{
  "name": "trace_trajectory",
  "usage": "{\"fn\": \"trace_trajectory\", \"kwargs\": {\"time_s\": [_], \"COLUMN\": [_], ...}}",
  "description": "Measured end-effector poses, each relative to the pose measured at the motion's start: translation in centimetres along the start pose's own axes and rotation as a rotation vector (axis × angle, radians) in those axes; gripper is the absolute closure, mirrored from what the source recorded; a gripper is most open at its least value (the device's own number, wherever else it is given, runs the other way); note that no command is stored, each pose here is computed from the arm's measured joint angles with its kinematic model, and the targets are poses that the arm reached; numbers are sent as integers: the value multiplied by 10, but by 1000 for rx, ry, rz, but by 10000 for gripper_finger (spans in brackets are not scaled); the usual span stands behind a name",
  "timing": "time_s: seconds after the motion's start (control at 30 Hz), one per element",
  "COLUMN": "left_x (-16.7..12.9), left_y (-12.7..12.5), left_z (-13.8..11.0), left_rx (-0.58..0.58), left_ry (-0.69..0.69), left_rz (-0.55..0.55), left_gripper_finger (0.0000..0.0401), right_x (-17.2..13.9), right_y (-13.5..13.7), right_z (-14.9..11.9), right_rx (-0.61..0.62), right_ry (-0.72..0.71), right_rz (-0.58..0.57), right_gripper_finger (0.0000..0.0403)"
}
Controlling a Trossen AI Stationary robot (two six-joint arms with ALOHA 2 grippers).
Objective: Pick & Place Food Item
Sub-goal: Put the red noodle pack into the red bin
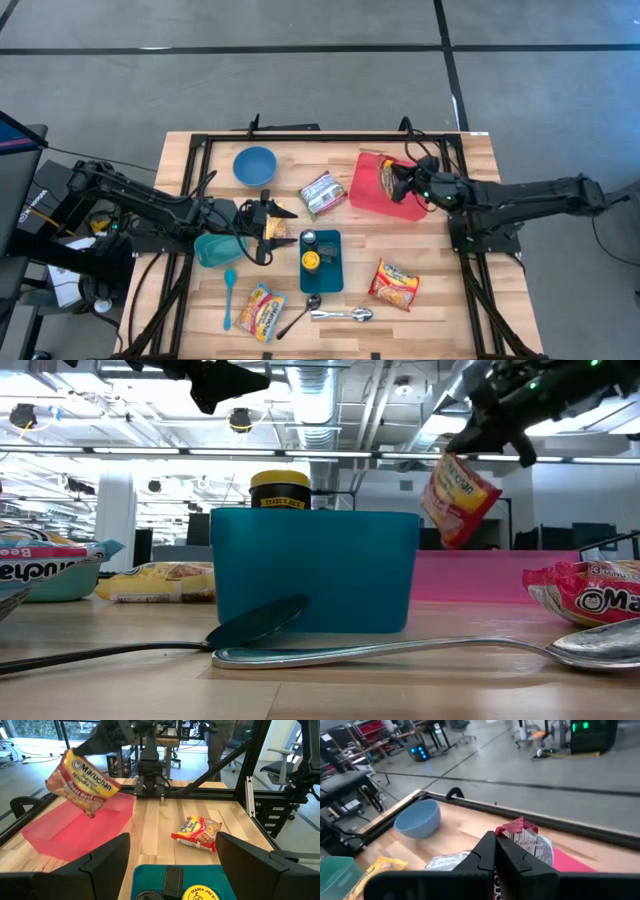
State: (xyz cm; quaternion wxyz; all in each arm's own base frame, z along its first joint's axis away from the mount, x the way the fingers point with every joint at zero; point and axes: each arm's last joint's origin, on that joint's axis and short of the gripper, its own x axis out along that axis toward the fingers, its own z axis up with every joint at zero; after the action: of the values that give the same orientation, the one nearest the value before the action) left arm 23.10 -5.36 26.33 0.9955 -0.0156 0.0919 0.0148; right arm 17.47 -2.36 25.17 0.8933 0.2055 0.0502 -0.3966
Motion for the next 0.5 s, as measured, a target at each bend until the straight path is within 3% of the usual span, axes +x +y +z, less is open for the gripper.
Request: {"fn": "trace_trajectory", "kwargs": {"time_s": [0.3, 0.5], "left_x": [0, 0], "left_y": [0, 0], "left_z": [0, 0], "left_rx": [0, 0], "left_ry": [0, 0], "left_rz": [0, 0], "left_gripper_finger": [112, 111], "right_x": [32, 51], "right_y": [-5, -7], "right_z": [-16, -23], "right_rx": [75, 106], "right_ry": [96, 156], "right_rz": [-88, -76], "right_gripper_finger": [403, 403]}}
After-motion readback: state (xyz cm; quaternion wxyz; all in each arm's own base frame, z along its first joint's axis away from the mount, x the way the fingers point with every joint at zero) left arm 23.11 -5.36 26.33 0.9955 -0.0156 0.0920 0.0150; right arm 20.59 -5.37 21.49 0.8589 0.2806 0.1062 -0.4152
